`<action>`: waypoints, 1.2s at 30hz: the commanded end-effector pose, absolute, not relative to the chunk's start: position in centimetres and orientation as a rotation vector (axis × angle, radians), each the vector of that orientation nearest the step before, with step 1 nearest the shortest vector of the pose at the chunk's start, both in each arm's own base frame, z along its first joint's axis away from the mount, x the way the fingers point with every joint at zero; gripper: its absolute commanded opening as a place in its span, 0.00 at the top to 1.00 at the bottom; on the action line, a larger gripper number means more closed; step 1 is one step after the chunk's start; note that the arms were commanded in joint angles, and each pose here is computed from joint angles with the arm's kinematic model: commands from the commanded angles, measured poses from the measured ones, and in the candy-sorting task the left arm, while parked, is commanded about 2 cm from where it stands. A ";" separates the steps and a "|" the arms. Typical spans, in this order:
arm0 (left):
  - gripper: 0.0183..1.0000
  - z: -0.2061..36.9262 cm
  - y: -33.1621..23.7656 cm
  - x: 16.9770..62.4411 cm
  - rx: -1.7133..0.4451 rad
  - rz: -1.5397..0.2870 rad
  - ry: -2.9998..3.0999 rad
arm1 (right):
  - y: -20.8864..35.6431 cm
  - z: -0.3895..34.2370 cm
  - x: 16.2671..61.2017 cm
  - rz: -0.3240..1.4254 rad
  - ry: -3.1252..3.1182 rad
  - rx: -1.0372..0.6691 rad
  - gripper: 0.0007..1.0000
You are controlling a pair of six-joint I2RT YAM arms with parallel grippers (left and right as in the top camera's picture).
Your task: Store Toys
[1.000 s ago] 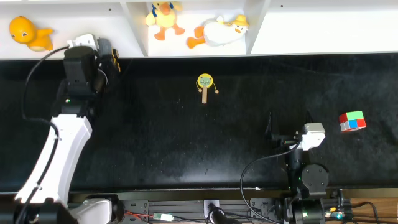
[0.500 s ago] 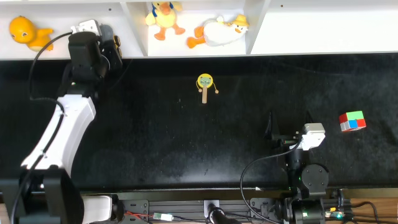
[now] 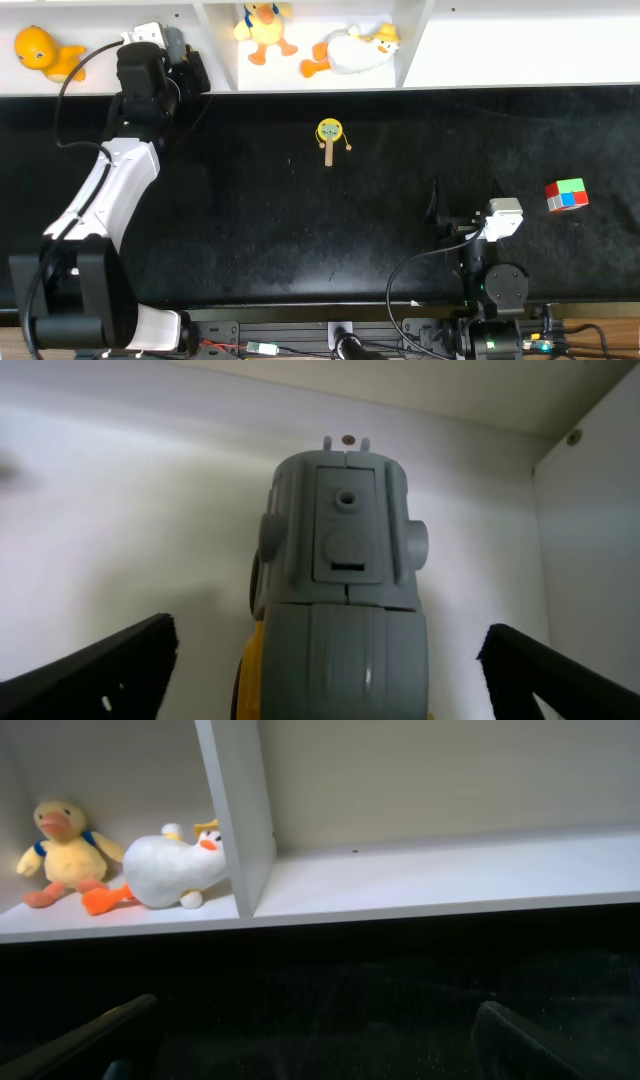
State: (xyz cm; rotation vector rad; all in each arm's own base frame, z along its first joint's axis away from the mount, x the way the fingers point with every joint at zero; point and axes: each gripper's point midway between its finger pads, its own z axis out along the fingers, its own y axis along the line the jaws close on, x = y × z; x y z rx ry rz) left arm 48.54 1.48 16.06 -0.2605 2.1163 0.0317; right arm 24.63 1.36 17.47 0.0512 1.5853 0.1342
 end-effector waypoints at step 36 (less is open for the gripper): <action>0.00 18.2 -0.7 25.3 0.026 0.016 1.555 | 1.3 17.2 24.7 0.130 1.584 0.051 0.01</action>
